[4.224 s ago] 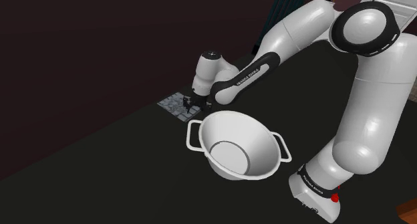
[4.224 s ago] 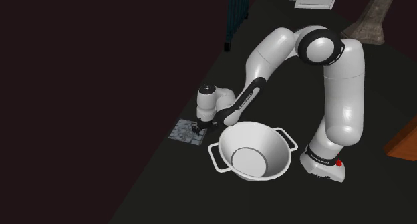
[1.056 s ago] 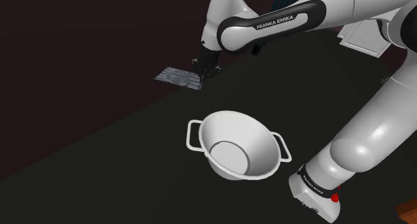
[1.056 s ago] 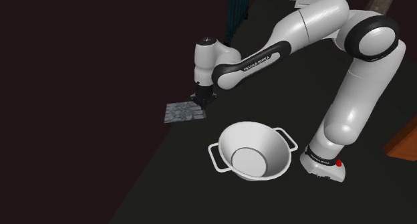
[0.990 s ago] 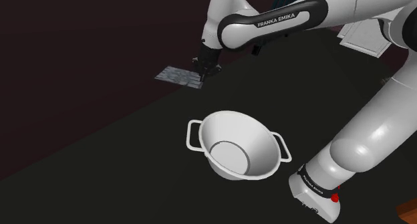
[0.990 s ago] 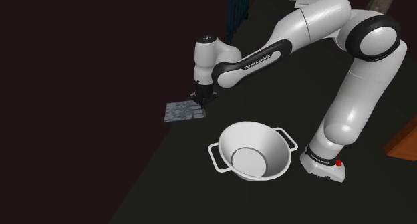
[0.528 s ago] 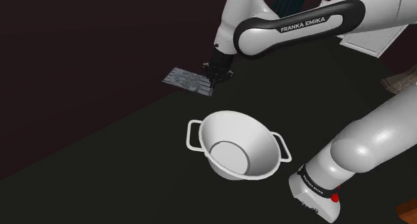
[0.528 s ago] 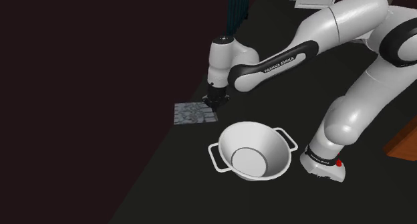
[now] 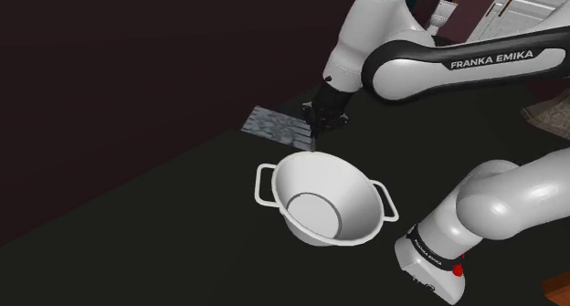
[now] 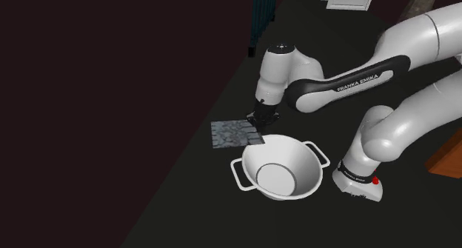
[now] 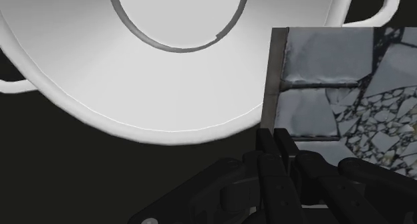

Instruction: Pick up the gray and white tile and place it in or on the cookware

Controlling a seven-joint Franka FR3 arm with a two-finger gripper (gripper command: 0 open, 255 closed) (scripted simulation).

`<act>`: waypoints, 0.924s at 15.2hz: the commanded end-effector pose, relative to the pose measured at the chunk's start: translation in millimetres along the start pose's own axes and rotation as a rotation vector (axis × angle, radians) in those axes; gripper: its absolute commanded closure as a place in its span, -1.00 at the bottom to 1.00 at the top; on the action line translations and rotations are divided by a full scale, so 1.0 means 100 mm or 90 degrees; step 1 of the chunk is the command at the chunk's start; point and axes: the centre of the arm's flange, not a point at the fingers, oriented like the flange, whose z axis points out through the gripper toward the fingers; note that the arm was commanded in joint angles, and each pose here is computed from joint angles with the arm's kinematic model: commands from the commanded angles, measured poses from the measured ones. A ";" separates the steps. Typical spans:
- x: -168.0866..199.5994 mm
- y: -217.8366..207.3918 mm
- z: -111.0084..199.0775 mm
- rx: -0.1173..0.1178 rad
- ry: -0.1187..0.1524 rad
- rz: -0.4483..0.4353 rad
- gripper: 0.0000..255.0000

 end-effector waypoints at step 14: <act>-1.32 1.43 -0.35 0.001 0.000 0.001 1.00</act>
